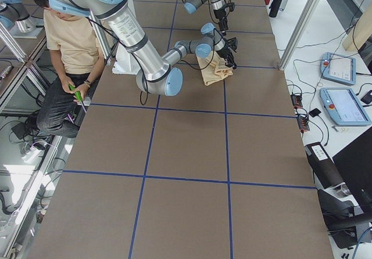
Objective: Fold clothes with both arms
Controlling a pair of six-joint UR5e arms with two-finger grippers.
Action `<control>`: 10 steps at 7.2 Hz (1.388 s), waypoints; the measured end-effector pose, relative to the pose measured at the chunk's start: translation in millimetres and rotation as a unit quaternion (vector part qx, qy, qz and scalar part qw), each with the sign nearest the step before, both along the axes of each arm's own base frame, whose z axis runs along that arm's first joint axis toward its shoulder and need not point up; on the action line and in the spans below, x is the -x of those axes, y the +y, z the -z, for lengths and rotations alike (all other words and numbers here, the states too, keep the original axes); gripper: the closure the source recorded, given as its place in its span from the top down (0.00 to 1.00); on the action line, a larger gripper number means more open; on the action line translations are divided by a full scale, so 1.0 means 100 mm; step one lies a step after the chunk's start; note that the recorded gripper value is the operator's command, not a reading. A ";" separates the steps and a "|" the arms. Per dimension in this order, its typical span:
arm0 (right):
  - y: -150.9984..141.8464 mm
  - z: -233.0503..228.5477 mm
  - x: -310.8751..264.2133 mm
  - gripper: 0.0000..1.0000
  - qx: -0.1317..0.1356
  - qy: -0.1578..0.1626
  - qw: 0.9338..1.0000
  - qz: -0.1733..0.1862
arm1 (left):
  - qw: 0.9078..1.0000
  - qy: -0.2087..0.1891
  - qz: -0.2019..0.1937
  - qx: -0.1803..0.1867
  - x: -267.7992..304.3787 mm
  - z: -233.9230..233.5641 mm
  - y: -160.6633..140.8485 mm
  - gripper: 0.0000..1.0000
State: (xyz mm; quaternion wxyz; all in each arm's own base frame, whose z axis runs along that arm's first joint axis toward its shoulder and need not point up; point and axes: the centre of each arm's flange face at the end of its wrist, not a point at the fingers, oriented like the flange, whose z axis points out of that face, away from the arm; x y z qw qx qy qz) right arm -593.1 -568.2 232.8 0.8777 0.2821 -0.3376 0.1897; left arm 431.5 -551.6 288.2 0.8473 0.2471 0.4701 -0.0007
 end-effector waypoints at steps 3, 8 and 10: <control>-0.34 0.22 -0.60 1.00 0.059 -0.046 0.994 0.080 | 1.000 0.010 -0.027 0.005 0.23 0.04 0.08 1.00; 0.31 -0.77 -3.46 1.00 0.069 0.037 0.971 0.226 | 0.987 -0.136 -0.067 -0.054 2.11 -0.22 0.48 1.00; 0.54 -1.81 -4.60 1.00 0.084 0.075 0.954 0.278 | 0.966 -0.222 -0.084 -0.097 3.31 -0.88 0.43 1.00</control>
